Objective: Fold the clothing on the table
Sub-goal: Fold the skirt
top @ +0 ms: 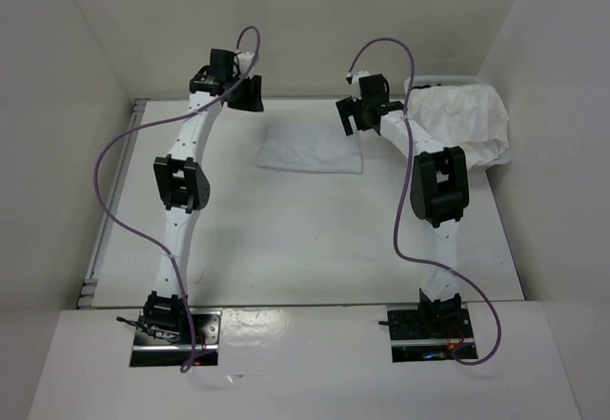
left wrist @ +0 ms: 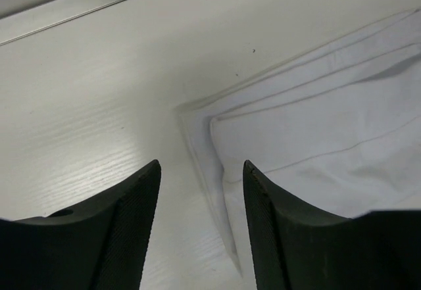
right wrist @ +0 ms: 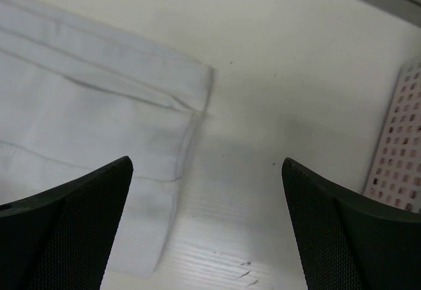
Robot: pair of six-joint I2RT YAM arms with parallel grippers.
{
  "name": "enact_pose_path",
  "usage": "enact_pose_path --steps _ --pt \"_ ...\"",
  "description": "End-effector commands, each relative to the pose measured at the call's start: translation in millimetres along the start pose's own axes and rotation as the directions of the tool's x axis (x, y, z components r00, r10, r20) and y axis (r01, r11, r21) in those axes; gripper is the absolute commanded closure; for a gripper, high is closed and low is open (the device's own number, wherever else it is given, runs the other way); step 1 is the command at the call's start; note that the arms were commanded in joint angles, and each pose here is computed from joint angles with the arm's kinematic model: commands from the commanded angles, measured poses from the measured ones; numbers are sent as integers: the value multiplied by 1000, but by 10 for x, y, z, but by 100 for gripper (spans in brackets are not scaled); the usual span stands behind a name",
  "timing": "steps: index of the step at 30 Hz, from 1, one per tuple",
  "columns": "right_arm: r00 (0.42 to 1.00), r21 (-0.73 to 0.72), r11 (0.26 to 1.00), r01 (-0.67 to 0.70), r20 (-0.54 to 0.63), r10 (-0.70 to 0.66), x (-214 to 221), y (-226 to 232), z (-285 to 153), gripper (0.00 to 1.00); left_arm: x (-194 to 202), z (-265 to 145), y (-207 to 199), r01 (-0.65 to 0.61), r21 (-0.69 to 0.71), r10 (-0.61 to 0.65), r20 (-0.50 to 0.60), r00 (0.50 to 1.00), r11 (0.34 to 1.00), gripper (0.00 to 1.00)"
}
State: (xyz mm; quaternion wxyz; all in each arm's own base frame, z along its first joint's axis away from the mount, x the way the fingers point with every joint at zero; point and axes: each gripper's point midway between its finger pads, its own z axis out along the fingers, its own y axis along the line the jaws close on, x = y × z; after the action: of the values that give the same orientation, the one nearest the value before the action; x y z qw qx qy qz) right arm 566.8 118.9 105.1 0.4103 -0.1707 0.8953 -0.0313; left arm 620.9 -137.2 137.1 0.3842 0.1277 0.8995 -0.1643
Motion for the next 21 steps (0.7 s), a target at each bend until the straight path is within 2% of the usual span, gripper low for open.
enact_pose_path --steps 1,3,9,12,13,16,17,19,20,21 --pt "992 62 995 -74 109 67 -398 -223 -19 2 -62 -175 -4 26 -27 -26 -7 1000 999 38" --pt "993 61 995 -73 102 67 -414 -228 -49 2 -104 -198 -11 23 -27 -23 5 1000 999 35" --pt "988 10 996 -88 127 86 -594 -186 -307 2 -292 -464 63 53 -33 -51 51 997 998 12" --pt "993 -28 996 -81 88 83 -514 -120 -408 2 -231 -581 -3 64 -20 -63 15 998 998 4" --pt "993 -29 996 -81 81 83 -498 -121 -460 2 -63 -535 -12 83 -11 -83 -43 996 997 2" --pt "996 -56 995 -77 37 79 -289 -52 -577 2 148 -576 -82 114 11 -111 -128 986 993 0" --pt "998 -69 996 -59 -9 59 -76 43 -574 2 303 -525 -105 124 31 -116 -178 977 992 0" --pt "999 -80 996 -26 20 28 -97 114 -731 2 367 -612 -156 141 72 -124 -205 971 987 0" --pt "1000 -87 996 -1 -3 1 36 222 -746 2 444 -630 -265 156 133 -122 -234 965 979 0" --pt "1000 -84 996 5 1 -5 59 254 -775 2 620 -682 -267 198 148 -151 -281 948 969 0"
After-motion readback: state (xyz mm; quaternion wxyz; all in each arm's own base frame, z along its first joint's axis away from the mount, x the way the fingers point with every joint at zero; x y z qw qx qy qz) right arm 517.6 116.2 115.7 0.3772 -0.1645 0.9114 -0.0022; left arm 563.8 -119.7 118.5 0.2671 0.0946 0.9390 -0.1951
